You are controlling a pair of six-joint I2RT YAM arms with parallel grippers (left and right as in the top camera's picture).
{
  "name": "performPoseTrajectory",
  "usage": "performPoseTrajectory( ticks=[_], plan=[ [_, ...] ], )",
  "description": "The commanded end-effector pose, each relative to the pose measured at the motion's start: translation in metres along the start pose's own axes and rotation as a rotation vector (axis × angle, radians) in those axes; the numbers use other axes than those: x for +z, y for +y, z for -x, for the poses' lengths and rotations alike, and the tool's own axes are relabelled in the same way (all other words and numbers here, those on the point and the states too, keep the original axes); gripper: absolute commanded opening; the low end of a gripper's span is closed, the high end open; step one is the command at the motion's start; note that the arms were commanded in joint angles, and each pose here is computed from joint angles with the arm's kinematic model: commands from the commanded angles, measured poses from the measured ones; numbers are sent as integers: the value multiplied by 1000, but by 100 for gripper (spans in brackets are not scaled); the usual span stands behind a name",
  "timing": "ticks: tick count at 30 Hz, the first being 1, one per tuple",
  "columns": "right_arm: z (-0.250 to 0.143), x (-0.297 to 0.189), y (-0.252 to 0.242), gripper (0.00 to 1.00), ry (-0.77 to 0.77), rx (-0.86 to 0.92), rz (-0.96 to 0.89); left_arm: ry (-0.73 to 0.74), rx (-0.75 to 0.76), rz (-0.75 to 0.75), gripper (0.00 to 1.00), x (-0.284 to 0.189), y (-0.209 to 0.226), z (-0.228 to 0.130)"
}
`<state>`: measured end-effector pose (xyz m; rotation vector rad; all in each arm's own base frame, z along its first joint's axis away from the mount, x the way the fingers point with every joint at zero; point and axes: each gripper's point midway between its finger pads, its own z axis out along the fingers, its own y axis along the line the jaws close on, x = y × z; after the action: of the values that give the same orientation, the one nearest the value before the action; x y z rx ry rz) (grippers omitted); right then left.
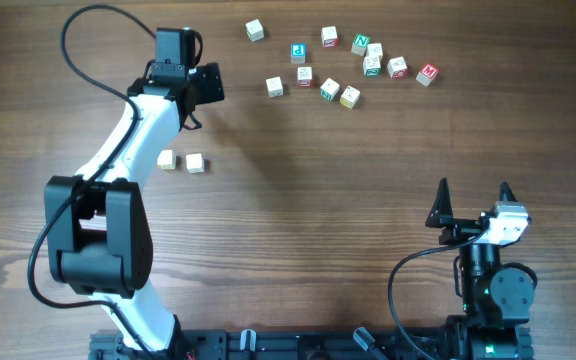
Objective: Form a horizontal line
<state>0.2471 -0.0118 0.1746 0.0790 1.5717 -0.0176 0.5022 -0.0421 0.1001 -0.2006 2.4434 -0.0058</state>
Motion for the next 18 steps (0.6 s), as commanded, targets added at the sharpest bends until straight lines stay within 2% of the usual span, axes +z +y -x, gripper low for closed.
performPoseTrajectory(
  ticks=[1, 6, 10, 18],
  plan=[
    [1, 0, 1, 100, -6, -10, 10, -77, -7, -93, 100, -9, -34, 21],
    [1, 0, 2, 100, -6, -10, 10, -142, -64, -153, 100, -7, -64, 32],
    [1, 0, 1, 100, -6, -10, 10, -99, -62, -253, 100, 8, -95, 35],
    [1, 0, 1, 100, -6, -10, 10, -192, -1, -349, 100, -19, -164, 92]
  ],
)
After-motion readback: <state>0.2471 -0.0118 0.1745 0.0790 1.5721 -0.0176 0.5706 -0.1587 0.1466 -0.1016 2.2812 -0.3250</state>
